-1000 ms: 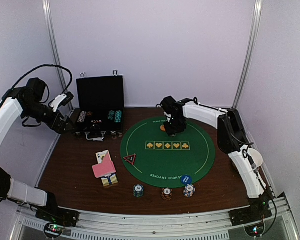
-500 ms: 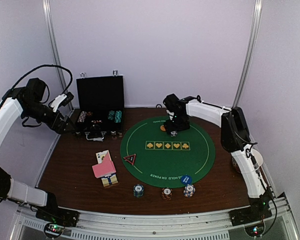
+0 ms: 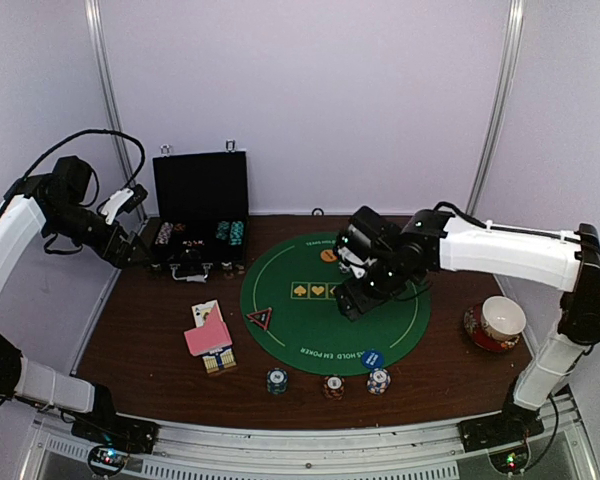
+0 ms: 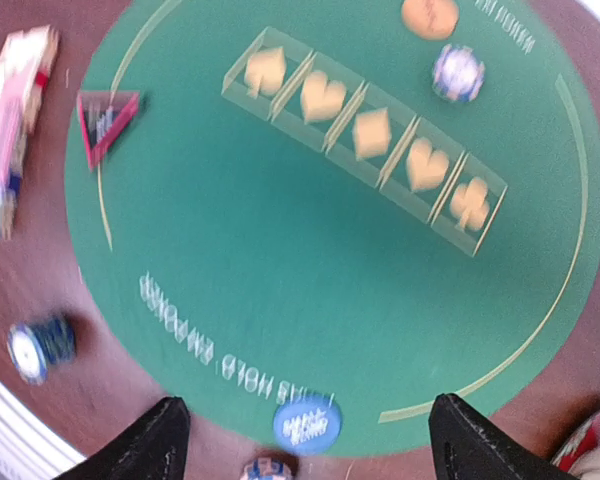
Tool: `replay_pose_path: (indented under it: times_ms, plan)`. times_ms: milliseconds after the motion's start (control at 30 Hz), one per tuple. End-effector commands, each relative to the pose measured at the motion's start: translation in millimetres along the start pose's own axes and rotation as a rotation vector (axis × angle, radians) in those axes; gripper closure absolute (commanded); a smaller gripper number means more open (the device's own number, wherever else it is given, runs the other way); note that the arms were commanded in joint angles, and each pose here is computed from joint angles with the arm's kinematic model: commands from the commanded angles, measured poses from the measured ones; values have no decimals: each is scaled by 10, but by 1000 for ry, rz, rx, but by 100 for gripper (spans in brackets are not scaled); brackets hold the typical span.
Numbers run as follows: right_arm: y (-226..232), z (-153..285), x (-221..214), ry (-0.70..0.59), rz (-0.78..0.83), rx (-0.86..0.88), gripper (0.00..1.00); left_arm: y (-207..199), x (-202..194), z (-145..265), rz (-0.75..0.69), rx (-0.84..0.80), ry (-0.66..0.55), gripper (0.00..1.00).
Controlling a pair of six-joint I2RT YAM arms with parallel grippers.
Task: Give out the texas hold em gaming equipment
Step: Pick up the pile of poker chips from the pile of poker chips.
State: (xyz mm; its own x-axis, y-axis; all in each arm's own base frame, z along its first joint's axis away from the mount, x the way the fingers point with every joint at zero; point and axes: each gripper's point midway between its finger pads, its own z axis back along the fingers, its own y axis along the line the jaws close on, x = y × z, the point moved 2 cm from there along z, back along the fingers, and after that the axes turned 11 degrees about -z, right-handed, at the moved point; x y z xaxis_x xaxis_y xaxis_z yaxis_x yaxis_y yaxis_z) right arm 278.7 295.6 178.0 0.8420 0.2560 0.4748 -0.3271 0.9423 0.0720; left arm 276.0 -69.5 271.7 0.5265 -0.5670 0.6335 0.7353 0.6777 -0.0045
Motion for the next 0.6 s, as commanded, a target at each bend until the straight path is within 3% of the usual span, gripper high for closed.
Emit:
replay_pose_path:
  times_ms: [0,167,567]
  plan:
    - [-106,-18,-730,151,-31,-52,14,2,59,80,-22,10,-18,2]
    - [-18,66,-1137,225,-1,-31,13,17,83,86,-16,8,-20,2]
    - [34,-301,-1656,378,9,-1,18,12,85,91,-19,6,-18,2]
